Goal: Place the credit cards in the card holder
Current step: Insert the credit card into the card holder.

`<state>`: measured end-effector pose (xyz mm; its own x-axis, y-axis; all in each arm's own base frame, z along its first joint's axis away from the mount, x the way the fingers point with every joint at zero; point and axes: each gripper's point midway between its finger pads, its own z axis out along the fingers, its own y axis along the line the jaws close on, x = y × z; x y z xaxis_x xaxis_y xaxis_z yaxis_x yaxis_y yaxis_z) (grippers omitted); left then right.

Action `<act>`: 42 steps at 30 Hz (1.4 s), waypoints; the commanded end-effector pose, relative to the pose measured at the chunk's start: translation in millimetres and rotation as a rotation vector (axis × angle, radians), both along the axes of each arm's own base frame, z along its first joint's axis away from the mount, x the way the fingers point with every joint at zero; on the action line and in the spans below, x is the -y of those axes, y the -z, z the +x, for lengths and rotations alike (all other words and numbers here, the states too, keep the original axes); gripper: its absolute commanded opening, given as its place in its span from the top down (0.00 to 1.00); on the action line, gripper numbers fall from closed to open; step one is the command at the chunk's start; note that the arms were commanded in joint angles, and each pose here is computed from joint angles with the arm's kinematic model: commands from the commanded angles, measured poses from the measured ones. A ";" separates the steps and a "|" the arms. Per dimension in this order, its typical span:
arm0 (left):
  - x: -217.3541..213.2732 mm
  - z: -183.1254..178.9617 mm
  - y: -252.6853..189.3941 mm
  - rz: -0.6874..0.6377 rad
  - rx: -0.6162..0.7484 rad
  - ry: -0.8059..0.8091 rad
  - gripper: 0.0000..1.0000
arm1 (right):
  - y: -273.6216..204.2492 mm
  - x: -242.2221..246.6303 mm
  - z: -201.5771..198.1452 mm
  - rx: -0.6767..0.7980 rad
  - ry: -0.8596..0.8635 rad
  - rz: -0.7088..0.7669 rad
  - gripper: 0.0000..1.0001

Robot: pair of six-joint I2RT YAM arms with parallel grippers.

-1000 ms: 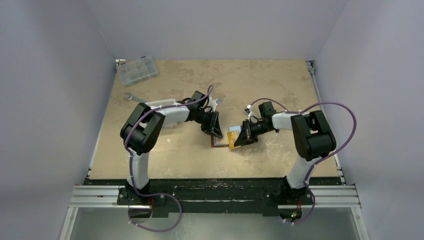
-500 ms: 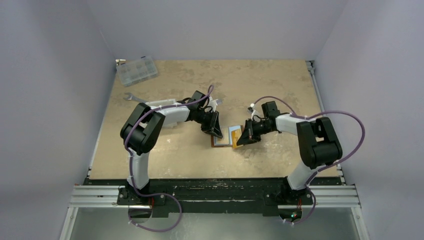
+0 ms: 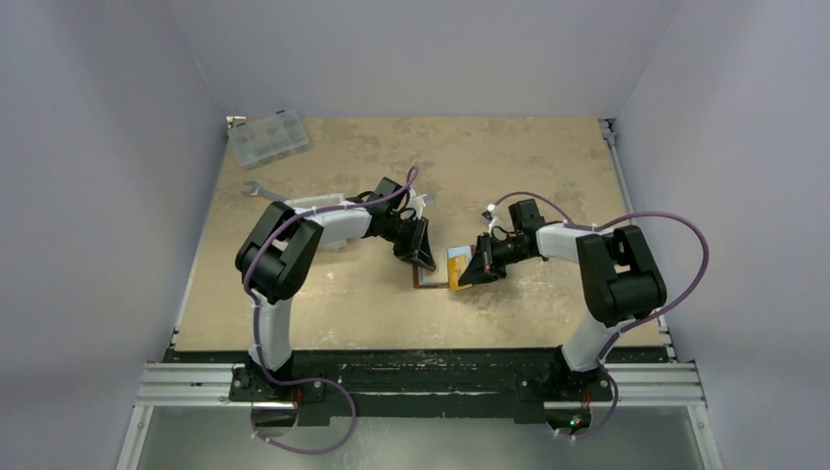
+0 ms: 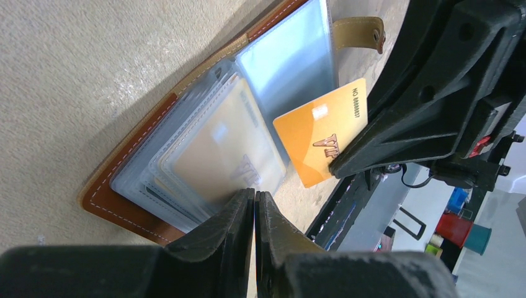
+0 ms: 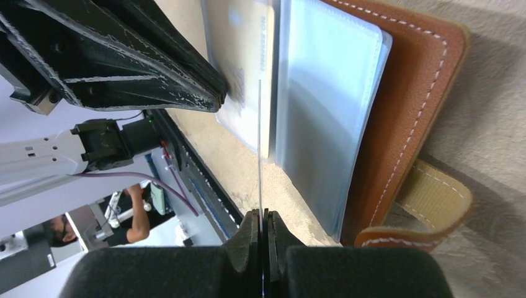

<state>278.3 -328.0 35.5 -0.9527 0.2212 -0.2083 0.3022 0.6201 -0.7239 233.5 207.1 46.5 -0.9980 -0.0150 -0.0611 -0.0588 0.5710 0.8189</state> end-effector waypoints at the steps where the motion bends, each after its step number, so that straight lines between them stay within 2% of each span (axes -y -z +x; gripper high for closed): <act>1: -48.5 -9.0 65.0 0.271 -0.014 -0.035 0.88 | -7.0 -8.4 2.3 -0.004 -0.017 0.047 1.00; 28: -52.4 -8.4 64.6 0.307 0.008 -0.037 0.88 | 16.6 -6.0 5.7 -0.087 -0.010 -0.028 1.00; 42: -51.3 -11.6 68.1 0.300 -0.005 -0.031 0.89 | 28.4 -8.4 37.0 0.011 -0.048 -0.076 1.00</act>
